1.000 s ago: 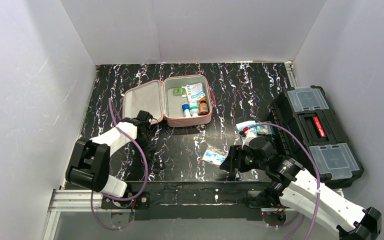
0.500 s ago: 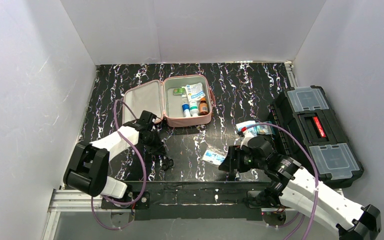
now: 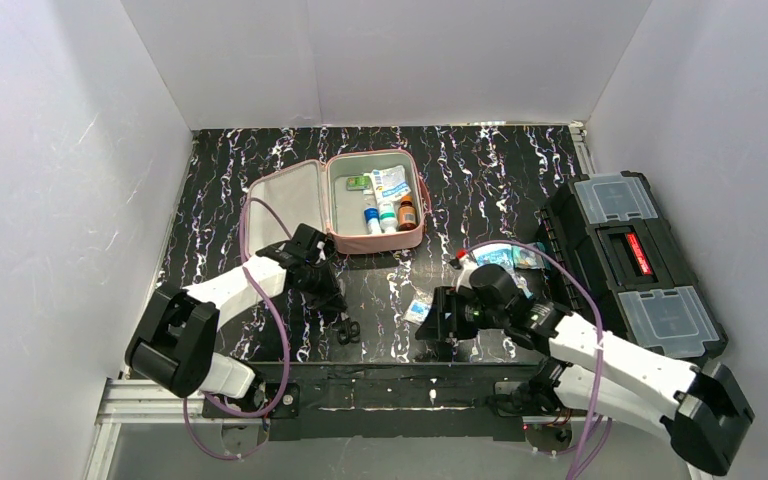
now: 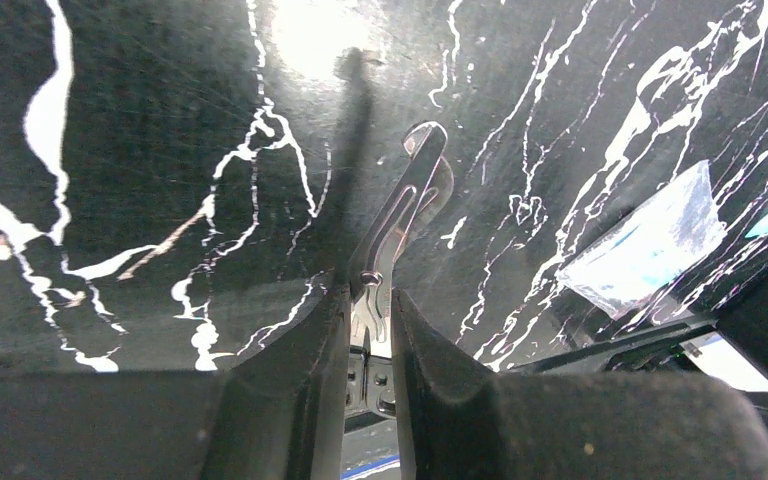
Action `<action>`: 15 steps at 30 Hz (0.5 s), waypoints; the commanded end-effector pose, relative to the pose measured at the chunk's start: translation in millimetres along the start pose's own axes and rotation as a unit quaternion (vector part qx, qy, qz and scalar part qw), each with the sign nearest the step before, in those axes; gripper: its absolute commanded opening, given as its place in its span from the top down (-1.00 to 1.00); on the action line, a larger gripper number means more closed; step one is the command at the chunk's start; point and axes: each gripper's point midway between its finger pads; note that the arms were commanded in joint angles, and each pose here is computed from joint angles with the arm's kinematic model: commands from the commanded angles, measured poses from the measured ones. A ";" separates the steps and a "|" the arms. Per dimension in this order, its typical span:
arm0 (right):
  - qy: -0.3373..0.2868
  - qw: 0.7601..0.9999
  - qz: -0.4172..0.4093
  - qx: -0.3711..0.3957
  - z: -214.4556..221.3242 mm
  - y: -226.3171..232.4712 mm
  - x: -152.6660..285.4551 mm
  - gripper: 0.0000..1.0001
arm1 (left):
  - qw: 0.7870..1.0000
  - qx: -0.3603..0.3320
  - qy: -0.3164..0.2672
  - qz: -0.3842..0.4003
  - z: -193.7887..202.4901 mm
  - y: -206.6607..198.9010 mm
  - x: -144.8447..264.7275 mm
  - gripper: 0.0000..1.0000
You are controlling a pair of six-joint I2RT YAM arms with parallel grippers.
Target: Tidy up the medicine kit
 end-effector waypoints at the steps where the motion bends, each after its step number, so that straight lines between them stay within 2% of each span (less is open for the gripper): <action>1: -0.019 0.998 -0.058 0.012 -23.7 42.6 -15.3 -0.43 | 1.000 -0.001 0.010 0.011 6.1 -7.5 -3.5 1.00; 15: -0.018 0.997 -0.078 0.004 -25.3 80.2 -80.1 -0.42 | 0.999 0.002 0.023 0.025 12.5 -12.0 -12.4 1.00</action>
Point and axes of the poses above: each gripper's point midway between its finger pads, its own x axis back along the fingers, its own y axis along the line the jaws close on, z = x × y, and after that the axes turned 4 degrees about x, right-handed
